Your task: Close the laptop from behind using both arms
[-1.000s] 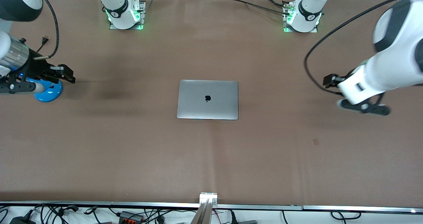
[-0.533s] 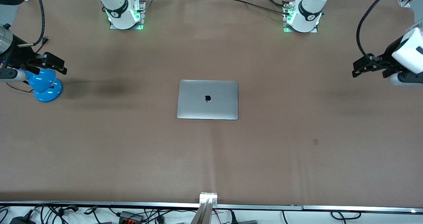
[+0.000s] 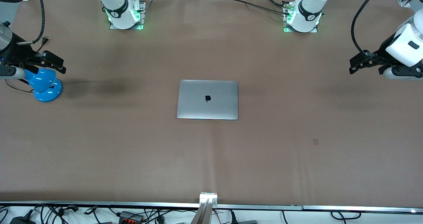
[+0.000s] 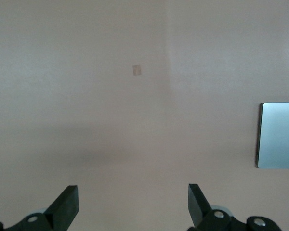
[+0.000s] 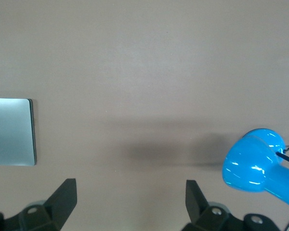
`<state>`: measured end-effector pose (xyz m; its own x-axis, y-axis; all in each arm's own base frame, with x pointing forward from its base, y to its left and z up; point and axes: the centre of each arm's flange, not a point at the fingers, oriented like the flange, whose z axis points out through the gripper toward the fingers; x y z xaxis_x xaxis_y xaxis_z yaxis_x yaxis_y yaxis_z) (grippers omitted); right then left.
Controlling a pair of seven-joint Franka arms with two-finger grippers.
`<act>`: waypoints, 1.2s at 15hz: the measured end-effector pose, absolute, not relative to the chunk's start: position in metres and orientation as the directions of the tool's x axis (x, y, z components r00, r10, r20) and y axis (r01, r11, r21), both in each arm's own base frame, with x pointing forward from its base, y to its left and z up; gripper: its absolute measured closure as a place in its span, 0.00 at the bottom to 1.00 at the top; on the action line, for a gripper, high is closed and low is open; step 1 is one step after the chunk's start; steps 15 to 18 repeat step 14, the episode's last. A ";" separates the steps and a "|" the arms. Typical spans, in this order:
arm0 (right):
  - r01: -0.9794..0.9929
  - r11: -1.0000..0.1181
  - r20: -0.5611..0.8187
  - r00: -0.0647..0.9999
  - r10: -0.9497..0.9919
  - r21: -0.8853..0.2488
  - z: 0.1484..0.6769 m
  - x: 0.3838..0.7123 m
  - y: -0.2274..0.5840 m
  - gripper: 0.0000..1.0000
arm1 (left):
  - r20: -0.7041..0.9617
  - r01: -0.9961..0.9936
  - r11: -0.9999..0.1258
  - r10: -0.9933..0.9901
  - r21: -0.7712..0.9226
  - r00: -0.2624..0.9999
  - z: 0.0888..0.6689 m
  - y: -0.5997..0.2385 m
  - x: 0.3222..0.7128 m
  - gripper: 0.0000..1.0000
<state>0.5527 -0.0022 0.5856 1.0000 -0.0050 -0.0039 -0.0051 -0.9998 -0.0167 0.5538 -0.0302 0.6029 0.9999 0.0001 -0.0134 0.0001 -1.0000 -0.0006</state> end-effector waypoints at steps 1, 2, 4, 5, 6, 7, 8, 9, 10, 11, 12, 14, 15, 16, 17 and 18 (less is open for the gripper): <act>-0.007 -1.000 -0.002 1.000 -0.007 -0.011 0.586 0.551 -0.004 0.00 | -0.013 -0.003 -1.000 -0.003 -0.001 1.000 0.603 -0.032 0.554 0.00; -0.007 -1.000 -0.001 1.000 -0.007 0.000 0.587 0.550 -0.006 0.00 | -0.013 -0.005 -1.000 -0.005 -0.001 1.000 0.603 -0.033 0.554 0.00; -0.004 -1.000 0.007 1.000 -0.004 0.028 0.587 0.550 -0.008 0.00 | -0.013 -0.007 -1.000 -0.007 -0.001 1.000 0.603 -0.034 0.554 0.00; -0.003 -0.999 0.007 1.000 -0.002 0.033 0.587 0.550 -0.008 0.00 | -0.014 -0.007 -1.000 -0.007 -0.001 1.000 0.603 -0.034 0.553 0.00; -0.002 -0.999 0.006 1.000 -0.002 0.035 0.586 0.550 -0.008 0.00 | -0.014 -0.007 -1.000 -0.007 -0.001 1.000 0.603 -0.034 0.553 0.00; -0.002 -0.999 0.006 1.000 -0.002 0.036 0.586 0.550 -0.008 0.00 | -0.014 -0.008 -1.000 -0.008 -0.001 1.000 0.603 -0.034 0.553 0.00; -0.002 -0.999 0.004 1.000 -0.002 0.036 0.585 0.550 -0.008 0.00 | -0.014 -0.008 -1.000 -0.008 -0.001 1.000 0.603 -0.035 0.553 0.00; 0.000 -0.999 0.003 1.000 0.000 0.036 0.584 0.550 -0.007 0.00 | -0.014 -0.008 -1.000 -0.008 -0.001 1.000 0.603 -0.035 0.553 0.00; 0.004 -0.999 0.001 1.000 0.004 0.036 0.583 0.550 -0.005 0.00 | -0.014 -0.008 -1.000 -0.008 -0.001 1.000 0.603 -0.035 0.553 0.00; 0.010 -0.999 0.001 1.000 0.010 0.036 0.583 0.550 -0.002 0.00 | -0.014 -0.009 -1.000 -0.009 -0.001 1.000 0.603 -0.035 0.553 0.00; 0.017 -0.999 0.001 1.000 0.017 0.036 0.583 0.550 0.002 0.00 | -0.014 -0.009 -1.000 -0.009 -0.001 1.000 0.603 -0.035 0.553 0.00; 0.020 -0.999 0.002 1.000 0.020 0.036 0.583 0.550 0.005 0.00 | -0.014 -0.011 -1.000 -0.011 -0.001 1.000 0.603 -0.036 0.553 0.00; 0.020 -0.999 0.002 1.000 0.020 0.036 0.583 0.550 0.005 0.00 | -0.014 -0.011 -1.000 -0.011 -0.001 1.000 0.603 -0.036 0.553 0.00; 0.020 -0.999 0.002 1.000 0.020 0.036 0.583 0.550 0.005 0.00 | -0.014 -0.011 -1.000 -0.011 -0.001 1.000 0.603 -0.036 0.553 0.00; 0.020 -0.999 0.002 1.000 0.020 0.036 0.583 0.550 0.005 0.00 | -0.014 -0.011 -1.000 -0.011 -0.001 1.000 0.603 -0.036 0.553 0.00; 0.020 -0.999 0.002 1.000 0.020 0.036 0.583 0.550 0.005 0.00 | -0.014 -0.011 -1.000 -0.011 -0.001 1.000 0.603 -0.036 0.553 0.00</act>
